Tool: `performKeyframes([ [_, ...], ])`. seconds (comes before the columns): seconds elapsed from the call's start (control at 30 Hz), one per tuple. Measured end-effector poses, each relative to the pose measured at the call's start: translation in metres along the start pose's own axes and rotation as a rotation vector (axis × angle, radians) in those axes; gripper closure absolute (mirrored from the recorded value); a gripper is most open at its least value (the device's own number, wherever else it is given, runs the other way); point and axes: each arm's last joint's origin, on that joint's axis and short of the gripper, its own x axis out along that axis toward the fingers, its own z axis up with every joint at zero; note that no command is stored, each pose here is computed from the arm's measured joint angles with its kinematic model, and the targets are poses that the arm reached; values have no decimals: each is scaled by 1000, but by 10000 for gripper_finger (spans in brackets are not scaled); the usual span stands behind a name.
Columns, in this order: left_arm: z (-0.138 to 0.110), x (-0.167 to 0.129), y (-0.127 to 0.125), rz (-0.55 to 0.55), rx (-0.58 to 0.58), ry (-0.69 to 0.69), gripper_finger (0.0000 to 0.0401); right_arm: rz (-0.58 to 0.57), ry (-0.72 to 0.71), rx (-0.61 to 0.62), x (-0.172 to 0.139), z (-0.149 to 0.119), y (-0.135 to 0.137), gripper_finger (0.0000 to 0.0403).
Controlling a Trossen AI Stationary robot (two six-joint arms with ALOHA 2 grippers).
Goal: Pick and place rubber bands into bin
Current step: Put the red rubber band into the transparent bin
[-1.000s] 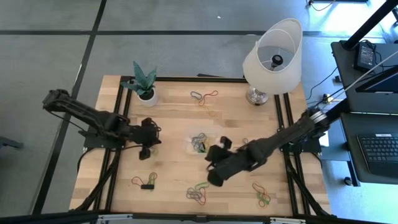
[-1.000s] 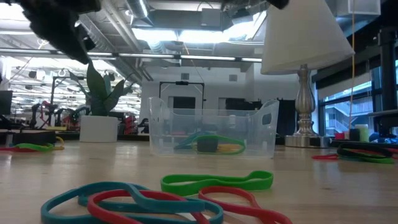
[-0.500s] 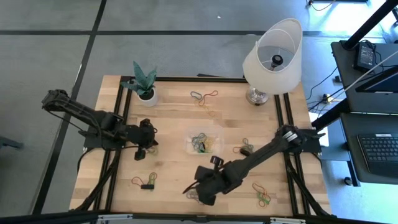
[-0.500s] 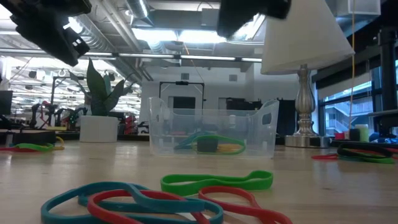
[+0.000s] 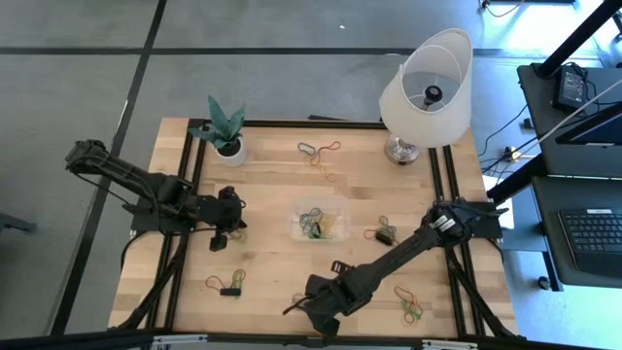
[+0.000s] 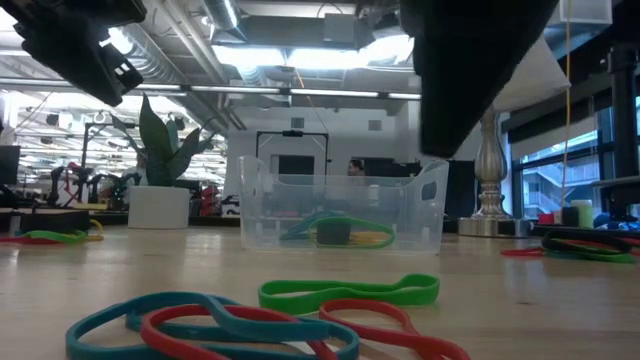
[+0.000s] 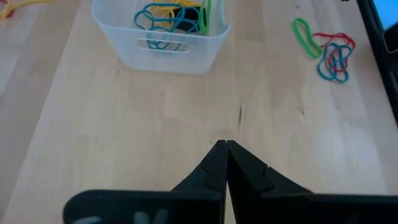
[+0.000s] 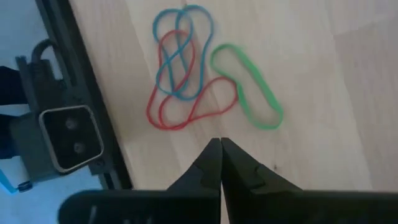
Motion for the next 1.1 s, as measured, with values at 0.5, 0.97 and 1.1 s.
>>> performKeyframes([
  [0.5, 0, 0, 0, 2, -1, -1, 398, 13, -14, -29, 28, -7, 11, 376],
  [0.97, 0, 0, 1, 20, 3, -7, 398, 24, -25, -42, 57, -8, 14, 280],
  [1.1, 0, 0, 1, 19, 3, -6, 398, 11, -30, -54, 69, -9, 15, 268],
])
